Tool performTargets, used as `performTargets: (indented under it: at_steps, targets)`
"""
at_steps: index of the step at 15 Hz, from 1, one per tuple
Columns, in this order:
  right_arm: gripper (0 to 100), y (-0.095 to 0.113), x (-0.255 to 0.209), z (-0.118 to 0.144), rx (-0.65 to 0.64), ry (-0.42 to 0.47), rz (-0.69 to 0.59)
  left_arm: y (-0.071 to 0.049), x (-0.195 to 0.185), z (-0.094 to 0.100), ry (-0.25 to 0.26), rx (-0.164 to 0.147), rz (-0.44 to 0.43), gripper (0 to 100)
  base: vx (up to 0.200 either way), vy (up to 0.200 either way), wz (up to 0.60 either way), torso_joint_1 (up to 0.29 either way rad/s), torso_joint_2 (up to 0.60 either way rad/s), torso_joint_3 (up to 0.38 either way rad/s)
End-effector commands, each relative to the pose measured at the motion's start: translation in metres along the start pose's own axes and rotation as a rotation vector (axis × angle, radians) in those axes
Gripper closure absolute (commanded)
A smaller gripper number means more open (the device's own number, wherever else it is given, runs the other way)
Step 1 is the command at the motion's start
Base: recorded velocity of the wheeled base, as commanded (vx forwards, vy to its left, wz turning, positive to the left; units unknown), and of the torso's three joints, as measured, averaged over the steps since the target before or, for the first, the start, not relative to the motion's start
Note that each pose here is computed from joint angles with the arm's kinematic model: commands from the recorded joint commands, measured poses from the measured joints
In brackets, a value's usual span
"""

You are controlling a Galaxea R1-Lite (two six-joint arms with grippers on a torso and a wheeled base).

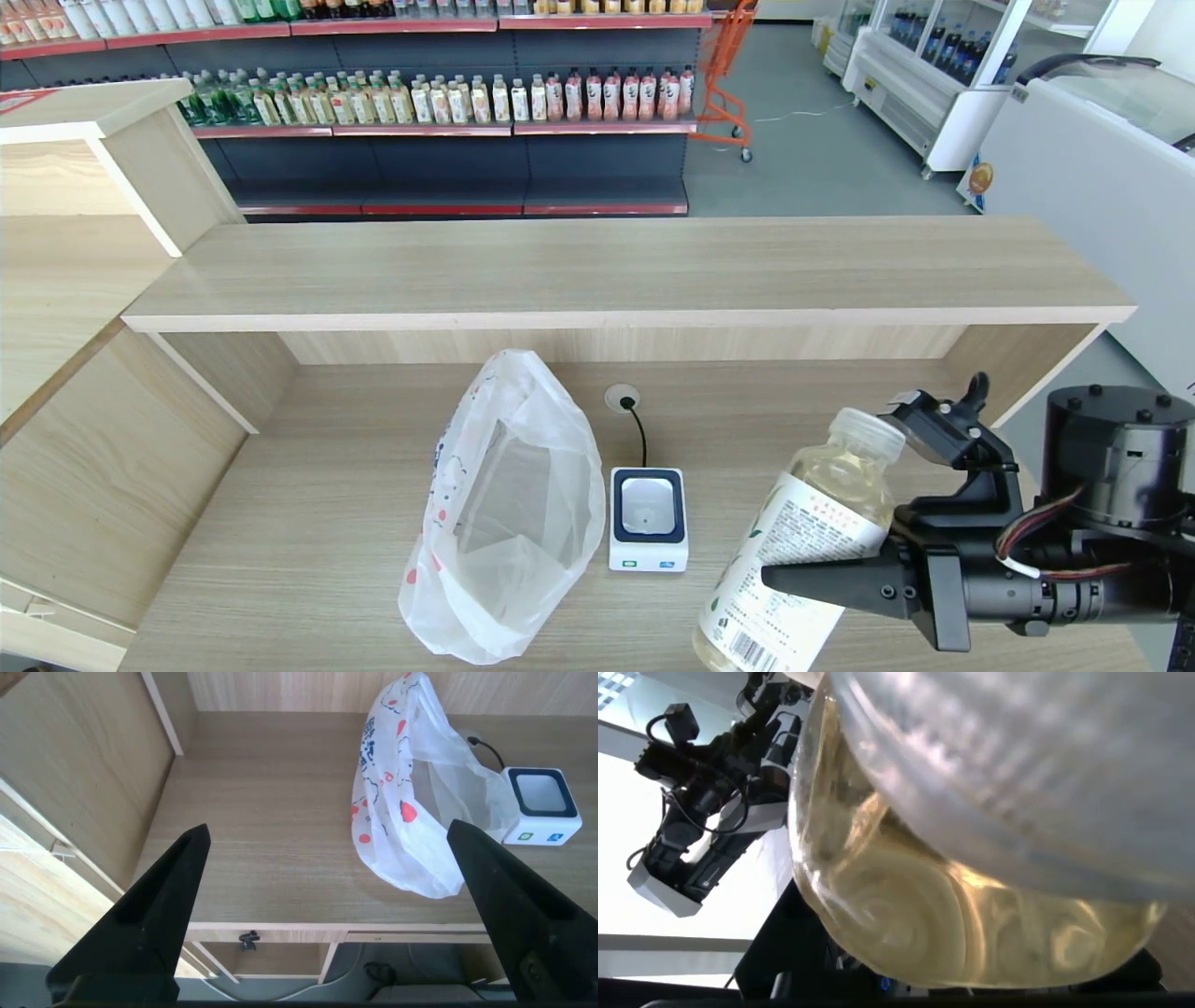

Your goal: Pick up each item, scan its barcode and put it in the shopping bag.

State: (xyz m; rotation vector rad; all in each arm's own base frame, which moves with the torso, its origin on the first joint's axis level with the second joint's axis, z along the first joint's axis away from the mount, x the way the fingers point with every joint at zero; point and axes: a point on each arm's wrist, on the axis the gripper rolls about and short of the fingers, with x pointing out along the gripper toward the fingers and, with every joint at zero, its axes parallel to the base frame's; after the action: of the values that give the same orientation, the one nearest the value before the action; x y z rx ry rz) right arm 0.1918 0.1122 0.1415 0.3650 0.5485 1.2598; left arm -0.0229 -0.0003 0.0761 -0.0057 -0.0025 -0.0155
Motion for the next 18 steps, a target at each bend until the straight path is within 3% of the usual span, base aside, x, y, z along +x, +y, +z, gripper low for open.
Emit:
performTargets:
  at_steps: [1, 9, 11, 12, 14, 18]
  targets:
    - [100, 0.002, -0.001, 0.0, -0.005, -0.003, 0.002, 0.0, 0.0, 0.0, -0.001, 0.0, 0.0, 0, 0.0, 0.0, 0.0, 0.0, 0.0, 0.0]
    - [100, 0.001, -0.001, 0.0, -0.012, -0.005, -0.002, 0.0, 0.0, 0.0, -0.001, 0.0, 0.0, 0, 0.0, 0.0, 0.0, 0.0, 0.0, 0.0]
    - [100, -0.01, 0.002, 0.002, -0.121, -0.018, -0.078, 0.0, 0.0, 0.0, -0.001, 0.0, 0.0, 0, 0.0, 0.0, 0.0, 0.0, 0.0, 0.0]
    - [100, -0.032, 0.005, 0.004, -0.286, -0.013, -0.196, 0.0, 0.0, 0.0, -0.001, 0.0, 0.0, 0, 0.0, 0.0, 0.0, 0.0, 0.0, 0.0]
    - [100, -0.069, 0.002, 0.019, -0.455, -0.028, -0.29, 0.0, 0.0, 0.0, -0.001, 0.0, 0.0, 0, 0.0, 0.0, 0.0, 0.0, 0.0, 0.0]
    - [100, -0.121, 0.026, 0.027, -0.688, -0.128, -0.314, 0.0, 0.0, 0.0, -0.001, 0.0, 0.0, 0, 0.0, 0.0, 0.0, 0.0, 0.0, 0.0]
